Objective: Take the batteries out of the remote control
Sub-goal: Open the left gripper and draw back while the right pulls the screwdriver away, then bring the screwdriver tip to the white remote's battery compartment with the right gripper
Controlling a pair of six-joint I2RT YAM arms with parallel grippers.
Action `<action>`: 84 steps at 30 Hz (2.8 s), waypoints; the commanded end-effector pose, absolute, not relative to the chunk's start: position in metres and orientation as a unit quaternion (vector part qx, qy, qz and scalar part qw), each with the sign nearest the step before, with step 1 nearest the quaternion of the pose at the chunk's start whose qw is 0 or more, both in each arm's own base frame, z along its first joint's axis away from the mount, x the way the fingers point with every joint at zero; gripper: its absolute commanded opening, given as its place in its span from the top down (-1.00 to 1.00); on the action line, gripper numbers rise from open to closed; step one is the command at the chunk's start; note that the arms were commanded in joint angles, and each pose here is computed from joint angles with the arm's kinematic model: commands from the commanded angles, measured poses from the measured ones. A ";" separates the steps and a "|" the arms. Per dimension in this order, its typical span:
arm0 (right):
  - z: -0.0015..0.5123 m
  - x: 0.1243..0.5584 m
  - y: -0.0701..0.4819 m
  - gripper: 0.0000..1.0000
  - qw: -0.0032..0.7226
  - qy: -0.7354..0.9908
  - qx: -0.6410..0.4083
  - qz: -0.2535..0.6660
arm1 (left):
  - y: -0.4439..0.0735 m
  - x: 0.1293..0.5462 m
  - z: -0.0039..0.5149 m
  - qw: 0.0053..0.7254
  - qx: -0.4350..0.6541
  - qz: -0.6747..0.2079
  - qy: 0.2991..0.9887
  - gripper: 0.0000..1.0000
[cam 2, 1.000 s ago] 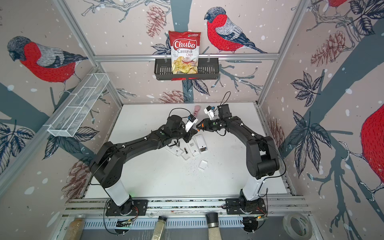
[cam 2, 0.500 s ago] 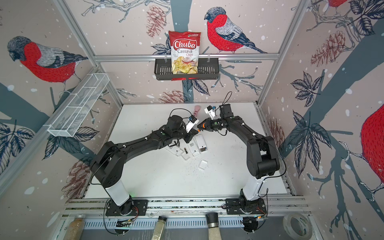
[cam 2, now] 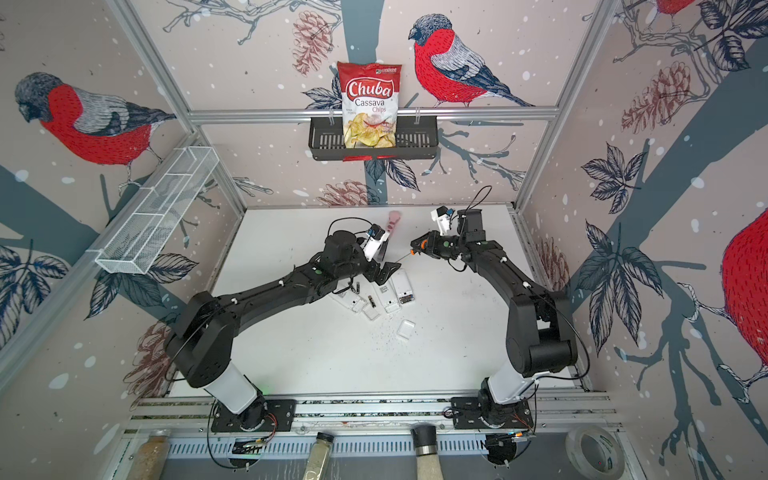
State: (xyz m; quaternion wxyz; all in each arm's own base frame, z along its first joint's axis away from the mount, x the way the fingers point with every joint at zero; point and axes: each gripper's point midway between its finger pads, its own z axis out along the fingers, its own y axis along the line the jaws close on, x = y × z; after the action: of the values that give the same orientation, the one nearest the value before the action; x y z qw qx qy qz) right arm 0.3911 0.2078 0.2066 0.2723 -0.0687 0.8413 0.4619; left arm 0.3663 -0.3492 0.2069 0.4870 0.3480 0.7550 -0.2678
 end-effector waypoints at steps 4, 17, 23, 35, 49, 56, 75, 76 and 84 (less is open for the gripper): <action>0.215 0.383 0.177 1.00 0.351 0.847 -0.015 0.400 | -0.336 0.399 0.200 0.493 0.289 -0.238 0.785 -0.93; 0.178 0.306 0.135 1.00 0.395 0.837 0.039 0.375 | -0.358 0.407 0.123 0.386 0.294 -0.279 0.829 -0.01; 0.164 0.301 0.136 1.00 0.387 0.838 0.055 0.381 | -0.366 0.399 0.100 0.368 0.309 -0.268 0.835 0.13; 0.136 0.304 0.157 1.00 0.370 0.852 0.052 0.366 | -0.372 0.390 0.068 0.349 0.314 -0.264 0.842 0.26; 0.112 0.315 0.162 1.00 0.359 0.872 0.056 0.329 | -0.389 0.383 0.074 0.359 0.336 -0.270 0.828 0.31; 0.106 0.318 0.164 1.00 0.356 0.873 0.057 0.328 | -0.391 0.377 0.065 0.349 0.339 -0.274 0.830 0.34; 0.100 0.322 0.169 1.00 0.352 0.876 0.060 0.323 | -0.386 0.367 0.051 0.338 0.335 -0.277 0.835 0.41; 0.099 0.321 0.170 1.00 0.350 0.877 0.059 0.322 | -0.386 0.367 0.050 0.338 0.334 -0.277 0.835 0.41; 0.092 0.321 0.168 1.00 0.354 0.881 0.064 0.308 | -0.386 0.366 0.049 0.336 0.335 -0.278 0.836 0.43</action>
State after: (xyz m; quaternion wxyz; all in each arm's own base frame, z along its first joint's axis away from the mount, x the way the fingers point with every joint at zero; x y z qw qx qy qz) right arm 0.3173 0.1696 0.0897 0.3397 0.0597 0.8848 0.3132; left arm 0.3677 -0.3831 0.0457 0.3326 0.3355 0.8391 -0.2695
